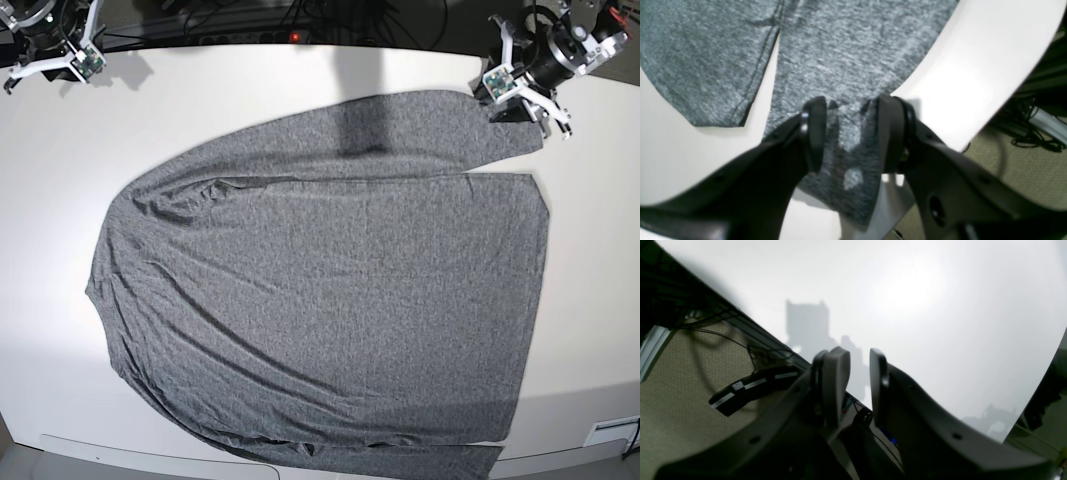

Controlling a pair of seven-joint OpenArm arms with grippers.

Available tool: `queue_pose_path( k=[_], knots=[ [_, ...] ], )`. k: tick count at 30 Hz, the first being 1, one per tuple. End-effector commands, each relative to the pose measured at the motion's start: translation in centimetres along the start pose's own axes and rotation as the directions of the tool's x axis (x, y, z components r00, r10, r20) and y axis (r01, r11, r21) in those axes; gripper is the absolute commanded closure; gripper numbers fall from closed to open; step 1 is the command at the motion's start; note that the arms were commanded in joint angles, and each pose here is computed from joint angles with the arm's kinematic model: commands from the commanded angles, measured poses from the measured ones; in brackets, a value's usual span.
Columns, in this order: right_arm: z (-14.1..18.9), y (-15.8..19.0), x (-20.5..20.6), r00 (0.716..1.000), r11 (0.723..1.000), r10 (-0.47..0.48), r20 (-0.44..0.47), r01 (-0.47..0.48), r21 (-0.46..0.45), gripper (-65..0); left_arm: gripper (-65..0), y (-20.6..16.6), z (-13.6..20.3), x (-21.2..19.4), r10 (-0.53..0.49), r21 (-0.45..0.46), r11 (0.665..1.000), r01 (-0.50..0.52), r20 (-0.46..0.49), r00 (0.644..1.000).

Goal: Fold the T-shirt properly
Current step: 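Move the left gripper to the shirt's shoulder corner and grasp it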

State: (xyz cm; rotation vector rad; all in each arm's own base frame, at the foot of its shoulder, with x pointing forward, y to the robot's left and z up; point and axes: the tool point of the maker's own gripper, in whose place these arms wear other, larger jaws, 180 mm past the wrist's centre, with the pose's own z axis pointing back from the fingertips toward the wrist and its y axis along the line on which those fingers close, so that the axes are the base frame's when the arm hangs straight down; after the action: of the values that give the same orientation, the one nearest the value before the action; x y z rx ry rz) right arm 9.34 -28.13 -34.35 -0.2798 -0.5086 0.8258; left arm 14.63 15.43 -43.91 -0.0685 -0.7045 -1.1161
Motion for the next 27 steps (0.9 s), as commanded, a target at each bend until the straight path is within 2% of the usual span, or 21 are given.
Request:
queue_pose_path(
  k=[1,5,13,14,18,22,24,27],
  knots=[
    [0.3,-0.5,0.6,1.0,1.0,0.002,0.02,-0.001,-0.018,-15.0,-24.9,0.3,0.3,-1.1,-0.027,0.005,1.0,0.027,-0.05,0.998],
    [0.3,-0.5,0.6,1.0,1.0,0.002,0.02,-0.001,-0.018,-15.0,-23.6,0.2,0.2,-1.3,-0.024,0.002,1.0,0.024,-0.054,0.998],
    [0.3,-0.5,0.6,1.0,1.0,0.002,0.02,-0.002,-0.018,-15.0,-1.2,-0.4,0.1,-2.1,-0.009,-0.013,1.0,0.008,-0.072,0.997],
    [0.3,-0.5,0.6,1.0,1.0,0.002,0.02,-0.002,-0.018,-15.0,0.0,-0.4,0.1,-2.1,-0.008,-0.013,1.0,0.007,-0.072,0.997],
    [0.3,-0.5,0.8,1.0,1.0,0.006,0.029,-0.006,-0.02,-15.0,0.0,-0.4,0.1,-2.0,-0.008,-0.013,1.0,0.007,-0.065,0.998],
    [0.4,-0.9,3.0,0.989,0.999,0.031,0.144,-0.028,-0.024,-15.3,0.0,-0.4,0.1,-1.5,0.013,-0.012,1.0,-0.013,-0.042,0.999],
    [0.3,-1.3,4.0,0.979,0.997,0.08,0.185,-0.074,-0.038,-19.5,0.0,-0.4,0.1,-1.3,0.032,-0.012,0.999,-0.033,-0.028,0.999],
    [-0.4,-1.8,4.5,0.971,0.986,0.161,0.179,-0.152,-0.064,-27.8,0.0,-0.4,0.1,-0.9,0.057,-0.012,0.998,-0.057,-0.009,0.998]
  ],
)
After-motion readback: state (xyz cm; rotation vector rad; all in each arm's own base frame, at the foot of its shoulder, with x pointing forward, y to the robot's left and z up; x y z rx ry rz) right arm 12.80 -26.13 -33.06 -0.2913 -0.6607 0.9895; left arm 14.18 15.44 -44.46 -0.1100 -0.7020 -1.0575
